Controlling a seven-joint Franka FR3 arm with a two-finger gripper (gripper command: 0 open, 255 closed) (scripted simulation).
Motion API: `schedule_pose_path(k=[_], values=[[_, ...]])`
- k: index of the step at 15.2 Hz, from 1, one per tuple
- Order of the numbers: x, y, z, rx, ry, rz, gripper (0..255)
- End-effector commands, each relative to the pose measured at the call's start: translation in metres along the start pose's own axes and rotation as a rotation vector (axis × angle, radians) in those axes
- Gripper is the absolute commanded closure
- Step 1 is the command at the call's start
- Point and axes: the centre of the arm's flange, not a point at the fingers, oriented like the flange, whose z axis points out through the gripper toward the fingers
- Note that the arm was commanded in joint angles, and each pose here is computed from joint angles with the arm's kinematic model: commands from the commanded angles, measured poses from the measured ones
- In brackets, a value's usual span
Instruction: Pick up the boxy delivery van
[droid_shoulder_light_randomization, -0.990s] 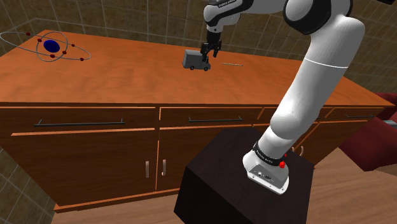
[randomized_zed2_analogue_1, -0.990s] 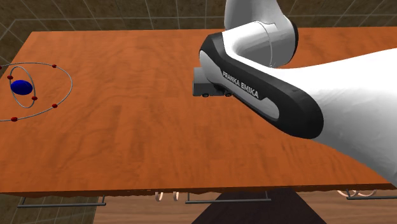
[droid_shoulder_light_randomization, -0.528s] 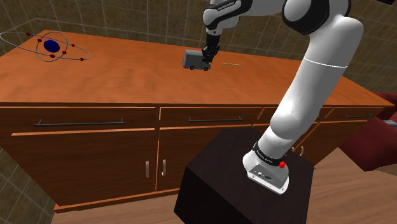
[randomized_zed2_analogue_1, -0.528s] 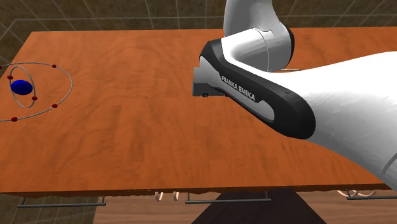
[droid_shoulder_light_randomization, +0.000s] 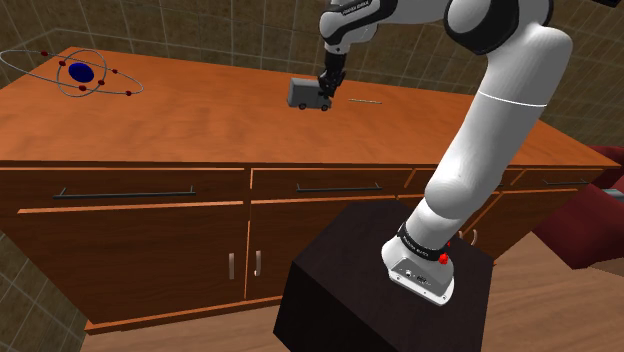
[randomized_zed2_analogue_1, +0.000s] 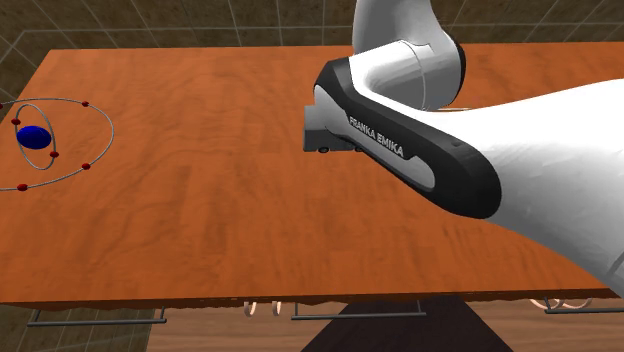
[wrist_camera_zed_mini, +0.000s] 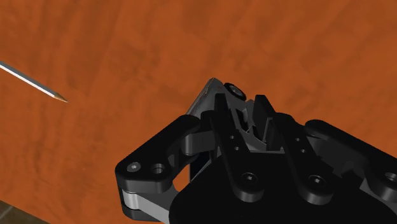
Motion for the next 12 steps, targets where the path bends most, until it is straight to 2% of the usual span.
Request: schedule_pose_path(k=[1, 12], values=[[0.000, 0.001, -0.010, 0.000, 0.000, 0.000, 255], [0.000, 0.008, -0.068, 0.000, 0.000, 0.000, 255]])
